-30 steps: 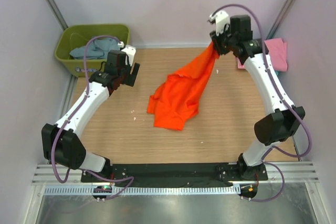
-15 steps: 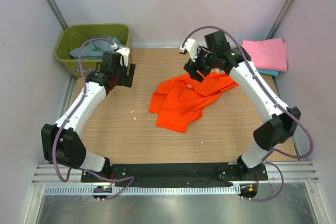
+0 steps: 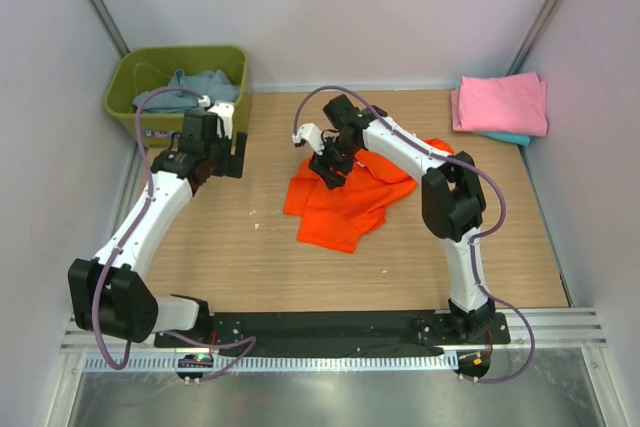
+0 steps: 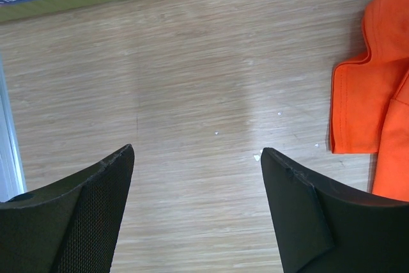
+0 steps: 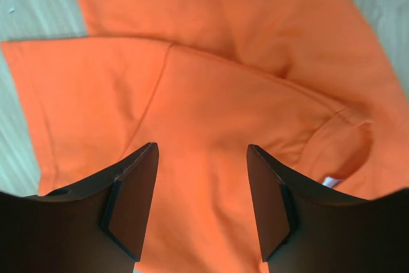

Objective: Fold and stack the t-shirts
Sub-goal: Flatten the tshirt out

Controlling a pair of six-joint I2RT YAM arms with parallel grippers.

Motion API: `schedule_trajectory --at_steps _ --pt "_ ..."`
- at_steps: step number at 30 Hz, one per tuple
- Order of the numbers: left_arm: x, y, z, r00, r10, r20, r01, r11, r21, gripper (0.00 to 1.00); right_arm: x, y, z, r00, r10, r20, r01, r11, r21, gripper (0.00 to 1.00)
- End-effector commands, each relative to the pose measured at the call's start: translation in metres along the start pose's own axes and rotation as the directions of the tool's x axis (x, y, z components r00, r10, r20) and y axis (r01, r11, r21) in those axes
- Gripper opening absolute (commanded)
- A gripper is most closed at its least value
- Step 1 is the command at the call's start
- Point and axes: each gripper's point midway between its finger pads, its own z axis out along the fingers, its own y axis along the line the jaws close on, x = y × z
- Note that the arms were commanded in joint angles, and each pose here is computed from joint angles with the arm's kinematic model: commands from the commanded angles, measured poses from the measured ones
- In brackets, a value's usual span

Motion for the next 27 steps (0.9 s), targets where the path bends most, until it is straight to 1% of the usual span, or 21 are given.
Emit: schedule_trajectory --at_steps 1,6,14,19,27 --pt "-0.007 0.004 -0.005 0.999 -0.017 0.034 0.017 1.0 -0.004 0.81 -0.038 -0.033 -0.018 0.993 -0.066 0.1 0.054 0.992 0.116 0.63" --pt "-0.007 0.004 0.0 0.999 -0.029 0.024 0.029 1.0 0.005 0.81 -0.042 -0.059 -0.017 0.991 -0.071 0.116 0.047 0.979 0.198 0.63" --pt "-0.007 0.003 0.005 0.999 -0.039 0.01 0.039 0.999 0.013 0.81 -0.022 -0.095 0.002 0.994 0.041 0.106 -0.062 0.976 0.208 0.61" --pt "-0.004 0.001 0.009 0.999 -0.044 -0.005 0.044 0.999 0.022 0.81 -0.017 -0.104 0.01 0.991 0.078 0.111 -0.099 0.975 0.2 0.6" --pt "-0.004 0.002 0.012 0.998 -0.055 -0.012 0.055 0.998 0.027 0.81 -0.021 -0.102 0.011 0.987 0.1 0.127 -0.122 0.977 0.177 0.58"
